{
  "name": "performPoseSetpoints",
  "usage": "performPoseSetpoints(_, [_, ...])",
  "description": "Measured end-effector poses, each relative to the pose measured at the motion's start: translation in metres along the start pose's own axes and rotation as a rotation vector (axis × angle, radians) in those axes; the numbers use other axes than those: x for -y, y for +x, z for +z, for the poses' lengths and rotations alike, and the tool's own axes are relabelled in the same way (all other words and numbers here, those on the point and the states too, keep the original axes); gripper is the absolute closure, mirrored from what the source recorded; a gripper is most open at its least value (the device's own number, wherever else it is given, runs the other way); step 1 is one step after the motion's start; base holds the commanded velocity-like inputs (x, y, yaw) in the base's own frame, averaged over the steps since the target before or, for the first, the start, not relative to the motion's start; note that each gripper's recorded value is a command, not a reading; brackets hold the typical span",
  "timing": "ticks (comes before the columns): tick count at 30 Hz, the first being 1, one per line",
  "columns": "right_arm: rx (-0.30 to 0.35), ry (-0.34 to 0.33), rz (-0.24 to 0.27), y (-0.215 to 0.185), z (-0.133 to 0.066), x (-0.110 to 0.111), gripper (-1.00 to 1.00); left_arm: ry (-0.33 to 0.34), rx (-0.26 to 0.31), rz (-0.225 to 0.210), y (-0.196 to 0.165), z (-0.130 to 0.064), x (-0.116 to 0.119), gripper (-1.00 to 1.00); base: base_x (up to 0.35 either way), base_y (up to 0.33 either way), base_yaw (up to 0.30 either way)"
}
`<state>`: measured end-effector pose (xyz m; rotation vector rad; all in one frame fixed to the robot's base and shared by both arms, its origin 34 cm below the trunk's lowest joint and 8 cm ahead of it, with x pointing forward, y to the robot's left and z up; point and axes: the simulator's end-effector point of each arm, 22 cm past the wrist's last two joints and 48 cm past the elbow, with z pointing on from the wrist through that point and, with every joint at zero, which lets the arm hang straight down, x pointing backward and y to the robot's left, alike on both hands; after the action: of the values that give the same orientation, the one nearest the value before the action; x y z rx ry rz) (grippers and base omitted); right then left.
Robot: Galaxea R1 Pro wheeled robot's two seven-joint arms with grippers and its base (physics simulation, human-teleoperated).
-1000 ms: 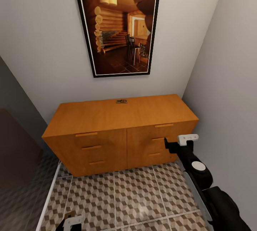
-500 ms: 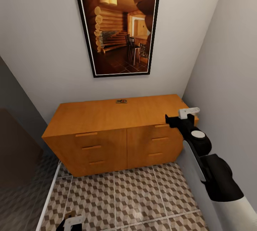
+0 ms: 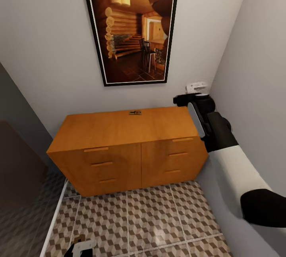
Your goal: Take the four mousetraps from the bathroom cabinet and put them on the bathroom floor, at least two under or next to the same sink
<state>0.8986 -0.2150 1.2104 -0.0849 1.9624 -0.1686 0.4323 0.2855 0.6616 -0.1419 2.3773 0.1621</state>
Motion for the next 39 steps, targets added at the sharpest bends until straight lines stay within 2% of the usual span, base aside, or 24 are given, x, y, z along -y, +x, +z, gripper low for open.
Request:
performPoseSetpoints(3, [-0.044,-0.019,-0.001,0.005,0.018,-0.011,-1.00,0.000,0.000,0.000,0.000,0.000,0.000,1.00,0.000,0.000,0.000])
performPoseSetpoints(6, [-0.052,-0.074,-0.003,0.007,0.024,-0.030,-1.00,0.001,0.000,0.000,0.000,0.000,0.000,1.00,0.000,0.000,0.000])
performPoseSetpoints(12, [-0.046,-0.199,-0.012,0.005,0.021,-0.061,-1.00,0.002,0.000,0.000,0.000,0.000,0.001,1.00,0.000,0.000,0.000])
performPoseSetpoints(16, [-0.045,-0.235,-0.013,0.005,0.020,-0.068,-1.00,0.001,0.000,-0.001,0.000,0.000,0.001,1.00,0.000,0.000,0.000])
performPoseSetpoints(23, [-0.046,-0.238,-0.016,0.006,0.020,-0.067,-1.00,0.001,0.000,-0.001,0.000,0.000,0.001,1.00,0.000,0.000,0.100])
performPoseSetpoints(39, [-0.053,-0.233,-0.018,0.009,0.022,-0.064,-1.00,0.002,0.002,0.003,-0.001,0.000,-0.001,1.00,0.000,0.000,0.263])
